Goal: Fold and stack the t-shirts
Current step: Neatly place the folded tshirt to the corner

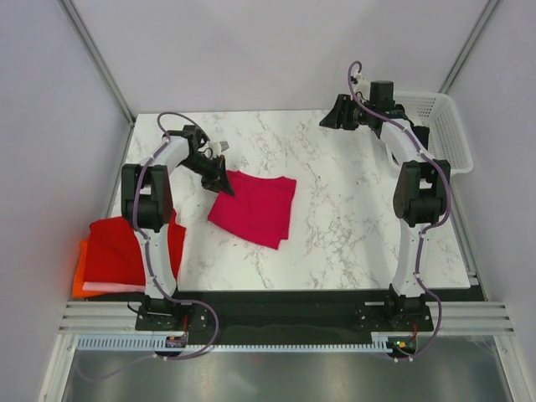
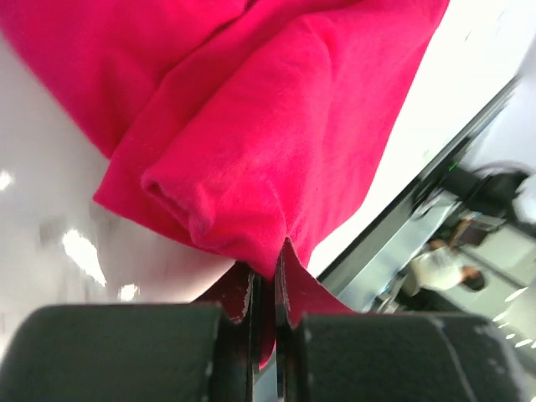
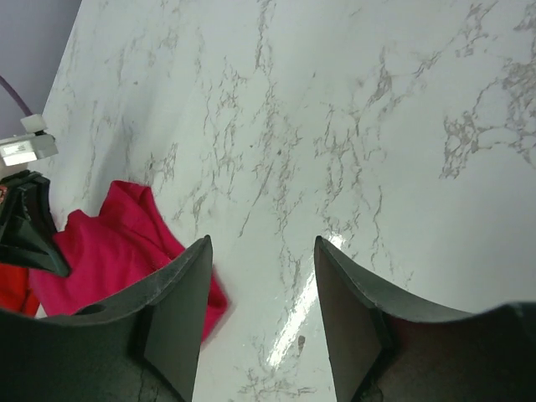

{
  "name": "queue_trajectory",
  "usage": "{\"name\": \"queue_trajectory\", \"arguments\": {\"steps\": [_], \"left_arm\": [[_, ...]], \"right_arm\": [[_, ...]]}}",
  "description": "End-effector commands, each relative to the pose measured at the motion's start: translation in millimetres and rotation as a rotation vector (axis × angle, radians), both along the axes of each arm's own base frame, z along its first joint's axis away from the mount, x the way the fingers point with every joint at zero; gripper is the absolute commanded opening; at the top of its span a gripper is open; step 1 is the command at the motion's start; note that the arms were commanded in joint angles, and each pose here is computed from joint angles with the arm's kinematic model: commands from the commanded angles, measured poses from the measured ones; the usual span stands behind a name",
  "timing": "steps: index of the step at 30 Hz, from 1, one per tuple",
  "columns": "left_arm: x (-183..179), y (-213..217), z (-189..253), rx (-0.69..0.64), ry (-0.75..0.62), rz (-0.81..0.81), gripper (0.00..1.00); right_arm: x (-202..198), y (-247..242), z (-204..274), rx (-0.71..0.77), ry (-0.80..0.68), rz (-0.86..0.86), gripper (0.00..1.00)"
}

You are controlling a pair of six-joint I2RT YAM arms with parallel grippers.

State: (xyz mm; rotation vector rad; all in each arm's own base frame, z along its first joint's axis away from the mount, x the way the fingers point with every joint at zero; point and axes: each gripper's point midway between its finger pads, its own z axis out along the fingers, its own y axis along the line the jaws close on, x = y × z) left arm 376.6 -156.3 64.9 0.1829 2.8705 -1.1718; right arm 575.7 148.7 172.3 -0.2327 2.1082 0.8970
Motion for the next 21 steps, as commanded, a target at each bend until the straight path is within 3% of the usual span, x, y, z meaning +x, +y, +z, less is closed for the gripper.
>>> {"name": "queue_trajectory", "arguments": {"steps": [1, 11, 21], "left_arm": [[-52.1, 27.5, 28.5, 0.122, 0.003, -0.162, 0.02], [-126.3, 78.8, 61.4, 0.295, 0.001, -0.266, 0.02], [-194.2, 134.8, 86.2, 0.454, -0.07, -0.168, 0.02]], "right_arm": [[-17.7, 11.3, 26.5, -0.007, -0.062, 0.063, 0.6], [-44.1, 9.8, 43.0, -0.025, -0.085, 0.089, 0.6], [-63.1, 11.9, 48.7, -0.008, -0.072, 0.109, 0.6]]}}
